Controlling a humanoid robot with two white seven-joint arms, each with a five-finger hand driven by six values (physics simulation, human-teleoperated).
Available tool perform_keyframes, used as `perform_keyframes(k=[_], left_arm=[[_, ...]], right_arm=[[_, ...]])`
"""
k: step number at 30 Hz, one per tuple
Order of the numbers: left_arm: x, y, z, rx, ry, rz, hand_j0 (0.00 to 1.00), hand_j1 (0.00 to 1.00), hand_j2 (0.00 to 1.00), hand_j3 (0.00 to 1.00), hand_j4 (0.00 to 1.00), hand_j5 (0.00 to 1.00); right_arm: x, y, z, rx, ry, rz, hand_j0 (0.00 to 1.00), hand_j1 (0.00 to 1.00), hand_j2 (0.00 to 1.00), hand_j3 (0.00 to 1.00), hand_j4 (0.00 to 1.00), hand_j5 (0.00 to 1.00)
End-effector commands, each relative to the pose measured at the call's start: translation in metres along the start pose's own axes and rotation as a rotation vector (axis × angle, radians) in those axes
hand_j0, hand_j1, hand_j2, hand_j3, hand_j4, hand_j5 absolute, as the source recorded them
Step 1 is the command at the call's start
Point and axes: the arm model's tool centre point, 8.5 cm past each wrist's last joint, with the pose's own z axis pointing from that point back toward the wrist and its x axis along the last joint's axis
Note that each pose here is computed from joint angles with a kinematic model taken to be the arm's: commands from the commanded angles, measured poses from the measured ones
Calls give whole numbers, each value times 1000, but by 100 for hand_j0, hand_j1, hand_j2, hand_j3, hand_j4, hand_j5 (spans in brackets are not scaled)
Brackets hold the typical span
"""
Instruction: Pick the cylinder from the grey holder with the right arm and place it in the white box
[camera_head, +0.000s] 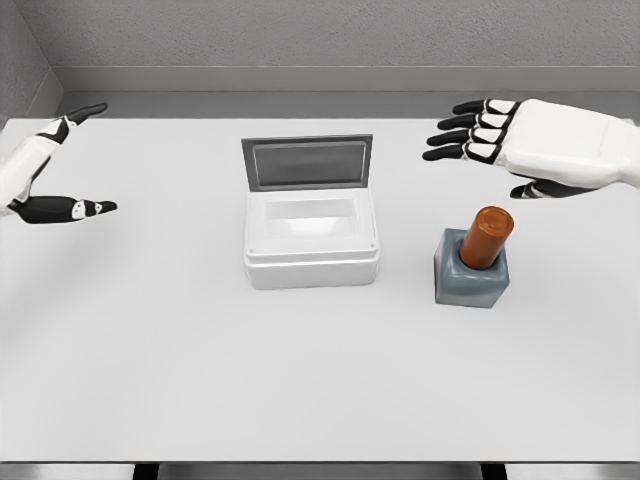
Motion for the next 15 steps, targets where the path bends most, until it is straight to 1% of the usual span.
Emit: perform_keyframes(k=[1, 2, 3, 4, 5, 6, 7, 8, 9, 10, 11, 12, 13, 14, 15], left_arm=[[2, -4, -2, 10, -9, 18, 100, 100, 100, 100, 100, 100], [1, -4, -2, 10, -7, 18, 100, 100, 100, 100, 100, 100], [4, -8, -5, 19, -19, 35, 100, 100, 100, 100, 100, 100], [6, -12, -8, 37, -30, 58, 100, 100, 100, 100, 100, 100], [5, -13, -8, 48, -29, 78, 100, 100, 100, 100, 100, 100], [4, -19, -8, 42, -28, 108, 100, 100, 100, 100, 100, 100], [5, -26, -10, 48, -36, 177, 100, 100, 100, 100, 100, 100], [7, -34, -14, 56, -49, 245, 100, 100, 100, 100, 100, 100], [10, -42, -18, 72, -64, 331, 100, 100, 100, 100, 100, 100], [10, -44, -20, 95, -72, 406, 100, 100, 100, 100, 100, 100], [11, -42, -21, 115, -79, 447, 100, 100, 100, 100, 100, 100], [14, -32, -27, 146, -105, 494, 100, 100, 100, 100, 100, 100], [17, -27, -31, 164, -130, 534, 100, 100, 100, 100, 100, 100], [20, -22, -32, 186, -149, 573, 100, 100, 100, 100, 100, 100], [21, -18, -35, 204, -160, 594, 100, 100, 100, 100, 100, 100]], right_arm=[[0, 1, 0, 0, 0, -6, 100, 100, 100, 100, 100, 100], [0, 0, 1, 0, 1, -6, 100, 100, 100, 100, 100, 100], [-1, 0, 2, 0, 5, -6, 100, 100, 100, 100, 100, 100], [-1, -2, 3, -13, 7, -8, 100, 100, 100, 100, 100, 100], [-2, -6, 4, -22, 9, -4, 100, 100, 100, 100, 100, 100], [-2, -7, 4, -24, 10, -2, 100, 100, 100, 100, 100, 100], [-2, -8, 4, -16, 10, 7, 100, 100, 100, 100, 100, 100], [-3, -11, 4, 25, 12, 25, 100, 100, 100, 100, 100, 100], [-4, -6, 3, 115, 11, 24, 100, 100, 100, 100, 100, 100], [-3, -4, 3, 140, 5, 15, 100, 100, 100, 100, 100, 100], [-3, -5, 3, 139, 2, 1, 100, 100, 100, 100, 100, 100], [-4, -7, 5, 171, 3, 1, 100, 100, 100, 100, 100, 100], [-4, -5, 8, 203, 1, -24, 100, 100, 100, 100, 100, 100], [-5, 2, 9, 253, -2, -42, 100, 100, 100, 100, 100, 100], [-7, 3, 10, 260, 7, -45, 100, 100, 100, 100, 100, 100]])
